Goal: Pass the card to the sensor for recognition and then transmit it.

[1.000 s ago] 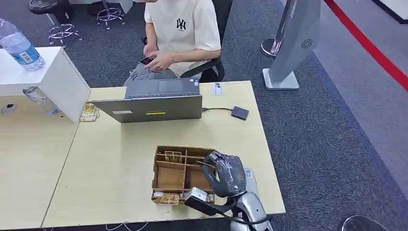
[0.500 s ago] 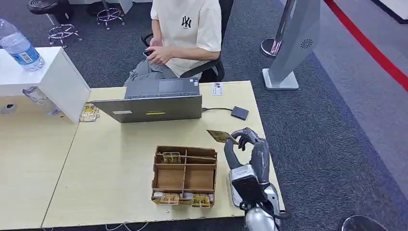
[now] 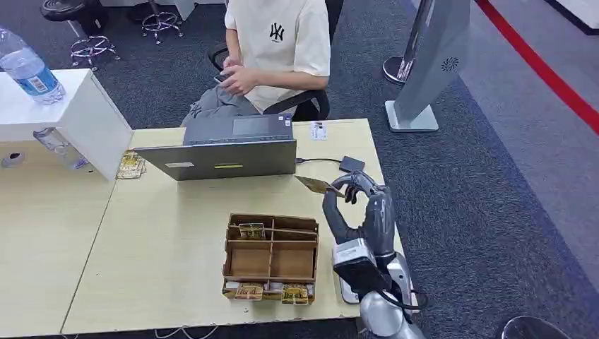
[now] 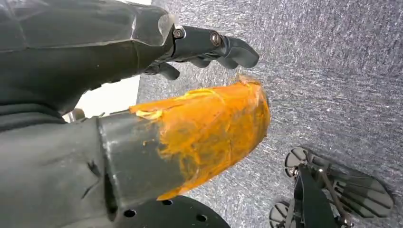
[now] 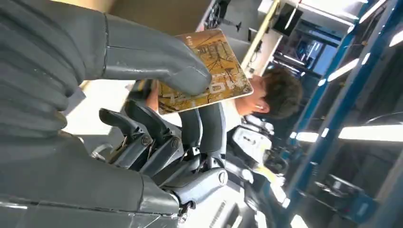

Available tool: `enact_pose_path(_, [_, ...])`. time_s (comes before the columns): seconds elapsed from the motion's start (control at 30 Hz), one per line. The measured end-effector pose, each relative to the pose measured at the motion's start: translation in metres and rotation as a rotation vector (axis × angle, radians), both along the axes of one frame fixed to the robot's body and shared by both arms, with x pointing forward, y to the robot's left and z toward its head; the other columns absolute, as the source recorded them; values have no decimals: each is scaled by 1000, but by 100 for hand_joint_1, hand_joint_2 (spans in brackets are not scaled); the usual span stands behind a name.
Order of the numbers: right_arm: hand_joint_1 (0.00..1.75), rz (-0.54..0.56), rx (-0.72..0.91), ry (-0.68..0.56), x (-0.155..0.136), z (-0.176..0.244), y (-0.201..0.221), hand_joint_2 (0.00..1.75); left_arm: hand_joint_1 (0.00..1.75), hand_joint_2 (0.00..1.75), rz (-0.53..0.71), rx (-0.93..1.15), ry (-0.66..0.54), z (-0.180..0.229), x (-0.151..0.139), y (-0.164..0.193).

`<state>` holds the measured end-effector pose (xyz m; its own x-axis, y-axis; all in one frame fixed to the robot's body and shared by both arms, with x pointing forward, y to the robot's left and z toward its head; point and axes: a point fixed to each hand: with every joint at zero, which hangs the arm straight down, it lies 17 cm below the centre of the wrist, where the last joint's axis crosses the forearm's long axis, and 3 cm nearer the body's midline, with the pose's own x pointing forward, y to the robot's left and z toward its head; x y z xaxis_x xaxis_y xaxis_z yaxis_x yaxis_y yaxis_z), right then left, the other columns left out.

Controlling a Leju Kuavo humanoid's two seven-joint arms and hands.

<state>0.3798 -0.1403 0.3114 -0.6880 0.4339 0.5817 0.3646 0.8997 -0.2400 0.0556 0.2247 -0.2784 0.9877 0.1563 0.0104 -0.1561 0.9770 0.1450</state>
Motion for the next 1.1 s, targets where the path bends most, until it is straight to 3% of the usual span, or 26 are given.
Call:
enact_pose_path(0.3, [175,-11,-77,-49,10,14,18,175,0,0,-14,1,2,0,0,0])
enact_pose_path(0.6, [175,-67,-356,-148,38,32,73,175,0,0,-68,-7,3,0,2,-1])
enact_pose_path(0.97, [175,-49,-374,-136,53,34,92,175,0,0,-73,-5,2,0,2,0])
enact_pose_path(1.1, [175,-74,-458,-163,53,33,104,175,0,0,-91,-8,1,0,2,0])
